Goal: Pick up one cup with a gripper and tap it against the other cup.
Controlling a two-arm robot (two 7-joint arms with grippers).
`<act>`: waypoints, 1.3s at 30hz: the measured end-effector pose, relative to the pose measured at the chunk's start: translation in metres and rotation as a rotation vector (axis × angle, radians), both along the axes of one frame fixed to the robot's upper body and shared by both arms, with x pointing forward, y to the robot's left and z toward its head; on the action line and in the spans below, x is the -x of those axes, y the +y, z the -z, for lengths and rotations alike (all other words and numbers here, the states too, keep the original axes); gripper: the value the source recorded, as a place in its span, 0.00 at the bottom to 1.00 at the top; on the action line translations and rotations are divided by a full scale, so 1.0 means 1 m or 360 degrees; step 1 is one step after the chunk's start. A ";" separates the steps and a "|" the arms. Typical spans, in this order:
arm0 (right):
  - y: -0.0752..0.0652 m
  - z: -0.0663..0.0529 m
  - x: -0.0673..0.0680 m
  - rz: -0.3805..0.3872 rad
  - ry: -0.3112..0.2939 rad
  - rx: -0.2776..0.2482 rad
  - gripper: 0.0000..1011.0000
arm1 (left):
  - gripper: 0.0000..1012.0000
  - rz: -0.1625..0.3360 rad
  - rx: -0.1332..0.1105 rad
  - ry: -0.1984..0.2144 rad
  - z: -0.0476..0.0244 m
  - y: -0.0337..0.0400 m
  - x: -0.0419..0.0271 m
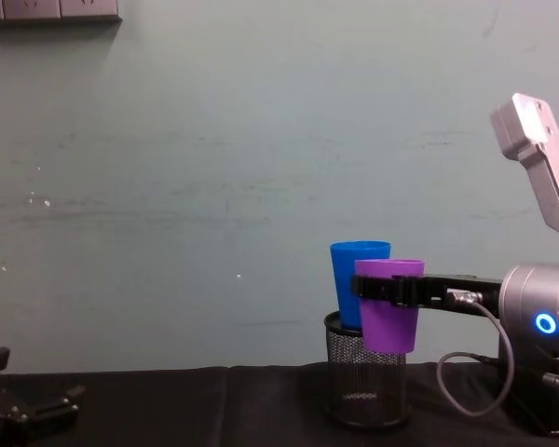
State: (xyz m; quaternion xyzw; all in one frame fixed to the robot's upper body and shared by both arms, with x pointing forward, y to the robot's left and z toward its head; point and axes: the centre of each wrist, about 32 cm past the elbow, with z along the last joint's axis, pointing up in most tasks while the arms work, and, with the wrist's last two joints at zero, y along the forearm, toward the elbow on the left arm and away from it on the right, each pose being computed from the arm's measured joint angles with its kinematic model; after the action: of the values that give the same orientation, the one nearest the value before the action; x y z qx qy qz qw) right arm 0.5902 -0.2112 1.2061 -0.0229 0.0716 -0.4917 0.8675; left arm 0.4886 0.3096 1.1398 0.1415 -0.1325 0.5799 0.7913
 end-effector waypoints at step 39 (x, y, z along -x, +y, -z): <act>0.000 0.000 0.000 0.0000 0.0000 0.0000 0.72 | 0.99 0.0000 0.0000 0.0000 0.0000 0.0000 0.0000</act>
State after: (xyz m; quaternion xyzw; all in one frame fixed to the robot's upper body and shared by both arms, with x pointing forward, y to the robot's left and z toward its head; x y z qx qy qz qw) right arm 0.5902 -0.2112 1.2061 -0.0229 0.0715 -0.4917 0.8675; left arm 0.4886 0.3097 1.1398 0.1415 -0.1325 0.5799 0.7913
